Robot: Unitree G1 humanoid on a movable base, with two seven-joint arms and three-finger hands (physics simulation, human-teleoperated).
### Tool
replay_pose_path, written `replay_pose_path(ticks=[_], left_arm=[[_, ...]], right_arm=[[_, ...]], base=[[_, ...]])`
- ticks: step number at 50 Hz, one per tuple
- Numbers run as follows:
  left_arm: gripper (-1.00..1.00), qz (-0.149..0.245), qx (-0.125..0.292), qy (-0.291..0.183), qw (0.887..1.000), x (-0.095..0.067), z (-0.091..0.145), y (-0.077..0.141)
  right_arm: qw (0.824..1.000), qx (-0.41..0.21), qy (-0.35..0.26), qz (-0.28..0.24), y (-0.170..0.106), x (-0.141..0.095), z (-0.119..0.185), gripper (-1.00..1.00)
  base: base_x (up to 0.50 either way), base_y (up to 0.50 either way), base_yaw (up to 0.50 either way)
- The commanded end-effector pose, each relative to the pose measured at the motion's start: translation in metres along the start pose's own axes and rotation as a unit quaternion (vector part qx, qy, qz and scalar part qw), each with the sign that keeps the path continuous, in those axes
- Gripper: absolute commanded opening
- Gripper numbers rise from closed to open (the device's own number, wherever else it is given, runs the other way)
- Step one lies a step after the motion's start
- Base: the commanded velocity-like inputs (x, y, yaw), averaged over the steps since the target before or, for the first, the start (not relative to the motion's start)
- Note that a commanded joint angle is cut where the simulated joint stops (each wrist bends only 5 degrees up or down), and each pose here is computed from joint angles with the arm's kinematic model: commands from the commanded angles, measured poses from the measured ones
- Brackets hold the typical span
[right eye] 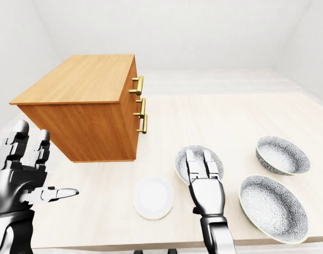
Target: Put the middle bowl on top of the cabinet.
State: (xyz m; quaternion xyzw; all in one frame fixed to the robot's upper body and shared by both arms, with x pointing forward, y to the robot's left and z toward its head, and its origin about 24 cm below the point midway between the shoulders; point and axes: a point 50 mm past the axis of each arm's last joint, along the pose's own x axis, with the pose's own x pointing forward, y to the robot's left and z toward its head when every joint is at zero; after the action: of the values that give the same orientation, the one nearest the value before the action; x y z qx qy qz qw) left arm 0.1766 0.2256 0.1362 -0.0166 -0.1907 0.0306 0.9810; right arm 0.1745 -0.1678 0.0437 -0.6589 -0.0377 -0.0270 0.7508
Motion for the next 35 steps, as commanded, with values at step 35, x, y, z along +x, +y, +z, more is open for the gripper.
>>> replay_pose_path(ticks=[35], left_arm=[[1.0, 0.003, 0.006, -0.017, 1.0, -0.004, 0.01, 0.001]], right_arm=[[1.0, 0.007, -0.003, 0.027, 0.028, 0.007, -0.007, 1.0]], base=[[0.0, 0.0, 0.0]])
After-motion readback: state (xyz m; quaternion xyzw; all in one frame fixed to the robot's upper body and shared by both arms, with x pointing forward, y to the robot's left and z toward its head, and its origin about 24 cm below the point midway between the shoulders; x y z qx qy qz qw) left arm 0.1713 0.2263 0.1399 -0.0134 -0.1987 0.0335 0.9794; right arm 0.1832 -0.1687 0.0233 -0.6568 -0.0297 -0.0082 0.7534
